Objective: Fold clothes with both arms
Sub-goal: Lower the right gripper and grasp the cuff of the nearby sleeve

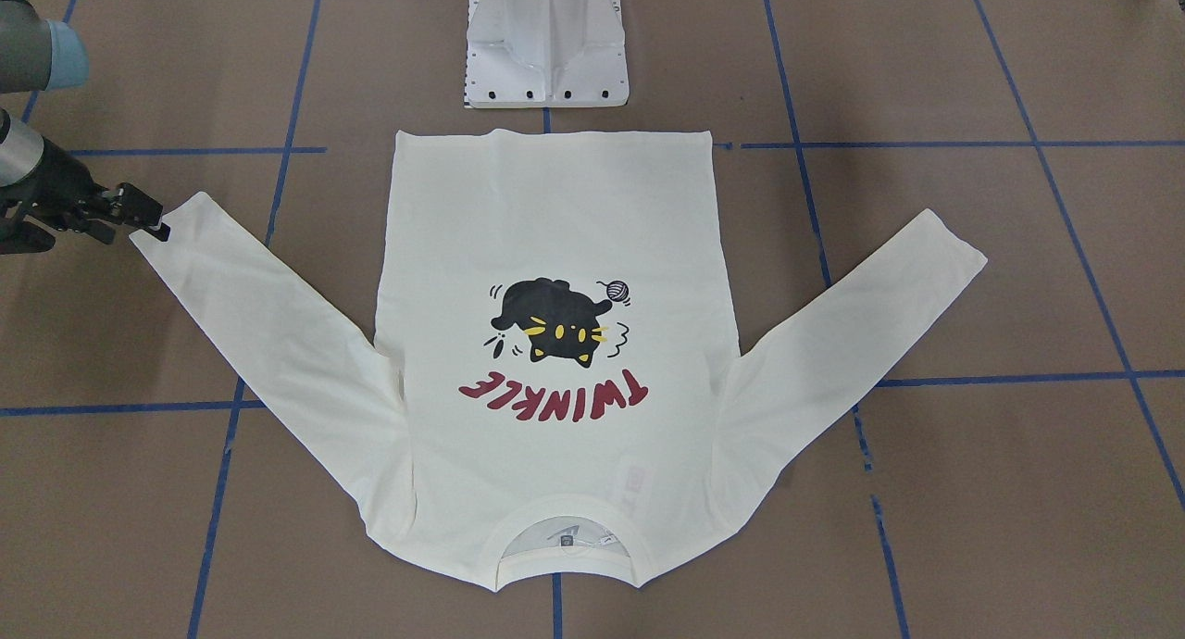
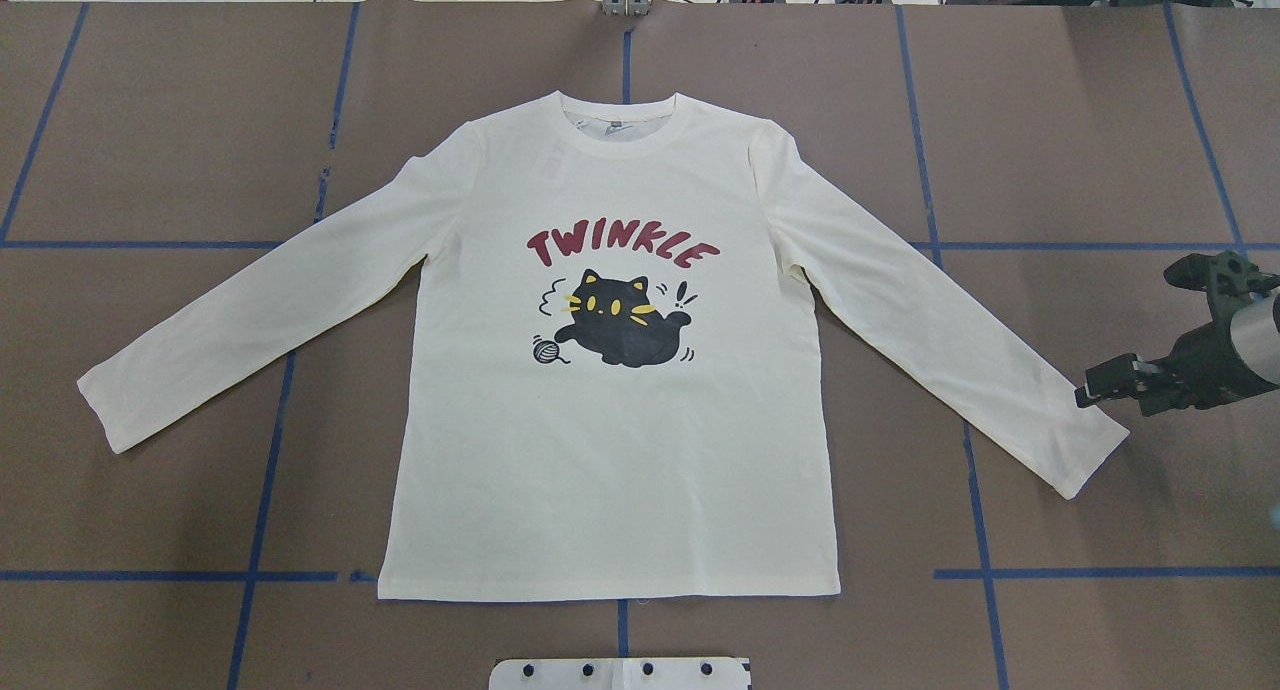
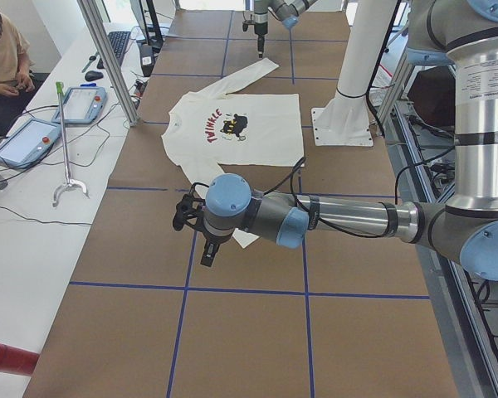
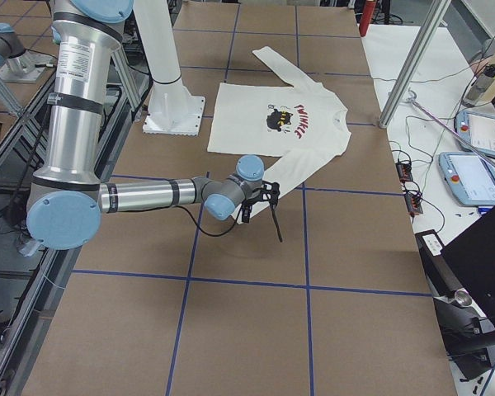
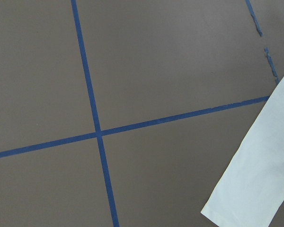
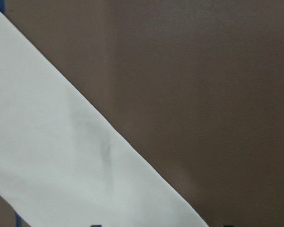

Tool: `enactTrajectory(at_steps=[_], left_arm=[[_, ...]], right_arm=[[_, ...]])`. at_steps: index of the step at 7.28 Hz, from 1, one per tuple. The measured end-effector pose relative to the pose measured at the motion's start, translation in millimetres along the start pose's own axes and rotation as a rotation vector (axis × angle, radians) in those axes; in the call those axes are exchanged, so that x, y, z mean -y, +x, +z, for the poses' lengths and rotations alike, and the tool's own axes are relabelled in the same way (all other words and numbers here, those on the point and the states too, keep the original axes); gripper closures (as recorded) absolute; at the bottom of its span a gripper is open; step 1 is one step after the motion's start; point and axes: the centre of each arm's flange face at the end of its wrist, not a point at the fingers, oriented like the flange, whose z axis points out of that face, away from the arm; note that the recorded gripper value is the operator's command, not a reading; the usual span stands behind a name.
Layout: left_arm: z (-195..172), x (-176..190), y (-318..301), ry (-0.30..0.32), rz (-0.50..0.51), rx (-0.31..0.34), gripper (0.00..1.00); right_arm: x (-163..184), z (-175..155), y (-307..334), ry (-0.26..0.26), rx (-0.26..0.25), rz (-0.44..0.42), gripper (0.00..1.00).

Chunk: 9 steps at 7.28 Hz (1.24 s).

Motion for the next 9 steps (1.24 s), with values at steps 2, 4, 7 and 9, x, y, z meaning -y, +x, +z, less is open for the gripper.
enactTrajectory(at_steps=[2, 4, 7, 9], left_arm=[[-0.2, -0.2, 0.1, 0.001, 0.0, 0.001, 0.0], [0.2, -2.0, -0.5, 0.0, 0.001, 0.002, 0.0], [0.6, -4.1, -1.2, -0.002, 0.0, 0.003, 0.0], [-0.4, -4.3, 0.0, 0.0, 0.002, 0.003, 0.0]], right_arm=[[-6.6, 5.6, 17.1, 0.01, -0.018, 0.044, 0.19], [4.1, 14.6, 10.5, 0.016, -0.017, 0.051, 0.21], [10.7, 25.1, 8.7, 0.001, -0.018, 0.056, 0.24], [7.9, 24.0, 7.6, -0.013, -0.009, 0.062, 0.26]])
